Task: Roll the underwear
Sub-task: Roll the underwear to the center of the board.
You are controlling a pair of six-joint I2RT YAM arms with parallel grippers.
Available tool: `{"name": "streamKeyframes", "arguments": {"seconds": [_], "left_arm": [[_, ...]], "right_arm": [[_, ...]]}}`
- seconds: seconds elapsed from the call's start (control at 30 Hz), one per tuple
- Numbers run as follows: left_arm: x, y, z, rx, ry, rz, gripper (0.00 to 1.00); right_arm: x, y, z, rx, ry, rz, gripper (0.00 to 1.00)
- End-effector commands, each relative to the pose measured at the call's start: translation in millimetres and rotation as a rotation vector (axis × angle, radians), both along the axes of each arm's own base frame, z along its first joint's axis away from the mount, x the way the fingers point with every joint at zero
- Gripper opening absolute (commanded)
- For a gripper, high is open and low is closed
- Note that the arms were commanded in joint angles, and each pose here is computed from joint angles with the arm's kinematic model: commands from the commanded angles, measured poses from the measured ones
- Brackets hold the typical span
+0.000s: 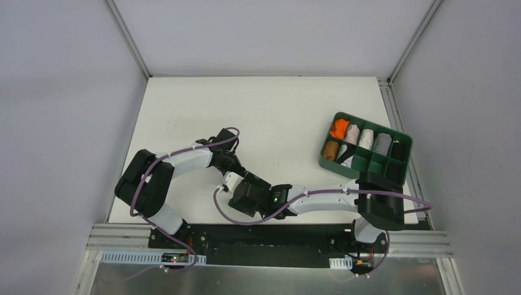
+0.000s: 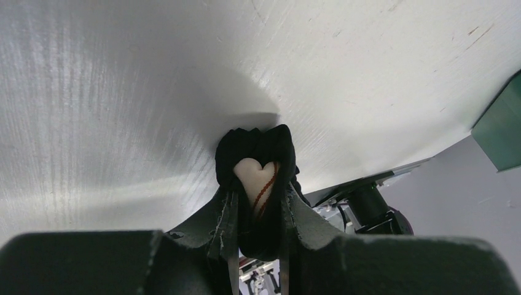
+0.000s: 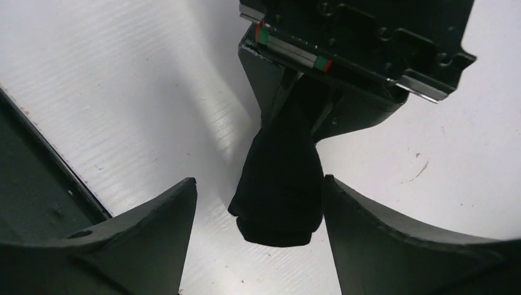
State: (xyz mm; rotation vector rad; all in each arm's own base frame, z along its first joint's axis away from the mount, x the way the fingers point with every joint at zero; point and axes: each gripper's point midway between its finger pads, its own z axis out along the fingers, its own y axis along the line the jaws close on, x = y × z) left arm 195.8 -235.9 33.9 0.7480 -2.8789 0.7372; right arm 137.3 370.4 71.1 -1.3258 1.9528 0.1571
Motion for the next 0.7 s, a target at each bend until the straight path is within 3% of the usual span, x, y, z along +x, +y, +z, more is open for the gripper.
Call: {"name": "streamKeyframes", "arguments": {"seconds": [0.0, 0.67], "left_arm": [[-11.5, 16.4, -16.5, 0.102, 0.062, 0.0, 0.0], [-10.7, 16.1, -13.3, 0.098, 0.05, -0.004, 0.0]], "right_arm": [[4.4, 6.2, 1.9, -0.005, -0.02, -0.002, 0.75], [4.5, -0.4, -52.1, -0.057, 0.097, -0.071, 0.53]]}}
